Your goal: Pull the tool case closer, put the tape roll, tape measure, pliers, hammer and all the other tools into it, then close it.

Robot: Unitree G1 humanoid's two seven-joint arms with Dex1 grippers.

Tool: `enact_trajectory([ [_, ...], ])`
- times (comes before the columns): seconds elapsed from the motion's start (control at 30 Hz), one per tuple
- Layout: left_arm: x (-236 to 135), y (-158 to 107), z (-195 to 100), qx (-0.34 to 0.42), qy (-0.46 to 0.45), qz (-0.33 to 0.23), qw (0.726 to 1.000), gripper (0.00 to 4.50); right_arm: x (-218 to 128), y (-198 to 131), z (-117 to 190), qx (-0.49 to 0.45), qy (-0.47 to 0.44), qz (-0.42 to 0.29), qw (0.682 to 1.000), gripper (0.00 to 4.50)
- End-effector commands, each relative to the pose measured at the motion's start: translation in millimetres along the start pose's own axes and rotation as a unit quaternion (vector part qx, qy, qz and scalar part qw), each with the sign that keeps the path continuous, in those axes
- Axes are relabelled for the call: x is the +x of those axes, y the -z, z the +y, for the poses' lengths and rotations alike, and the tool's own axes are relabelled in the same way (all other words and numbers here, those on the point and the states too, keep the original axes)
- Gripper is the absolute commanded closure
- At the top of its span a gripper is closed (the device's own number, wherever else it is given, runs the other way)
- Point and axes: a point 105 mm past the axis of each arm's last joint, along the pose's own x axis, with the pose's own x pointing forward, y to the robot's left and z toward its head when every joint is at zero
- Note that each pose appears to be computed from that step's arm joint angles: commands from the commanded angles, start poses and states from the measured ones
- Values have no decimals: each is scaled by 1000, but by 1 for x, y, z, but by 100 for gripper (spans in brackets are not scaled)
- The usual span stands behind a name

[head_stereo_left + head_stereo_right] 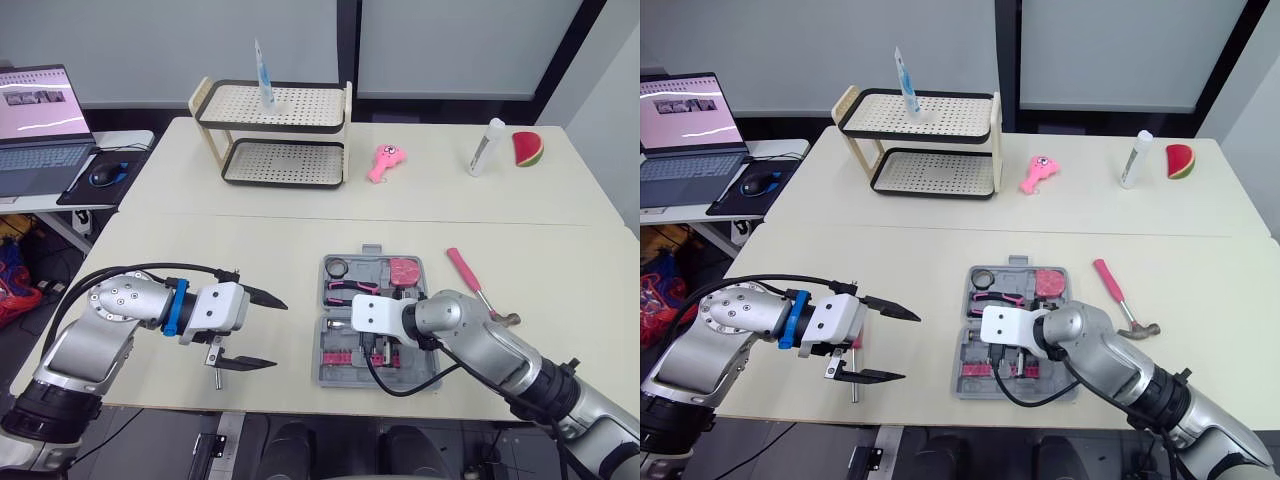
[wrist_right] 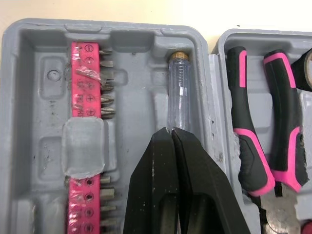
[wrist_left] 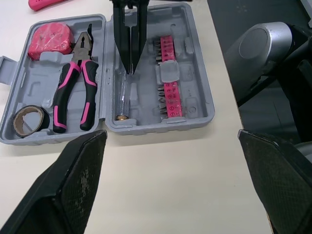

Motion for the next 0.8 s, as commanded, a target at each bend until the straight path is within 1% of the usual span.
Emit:
enact_trajectory([
  [0.03, -1, -7, 3, 19, -3, 2, 1000, 0, 2, 3, 1, -8, 9, -1, 1000, 448],
  [0.4, 0, -8, 1, 19, -3, 2, 1000, 0, 3, 6, 2, -1, 11, -2, 1000, 448],
  [0.6, 0, -8, 2, 21, -4, 2, 1000, 0, -9, -2, 2, -1, -2, -16, 1000, 448],
  [0.8, 1, -7, 5, 22, -5, 2, 1000, 0, -12, -9, -10, 3, 20, -25, 999, 448],
])
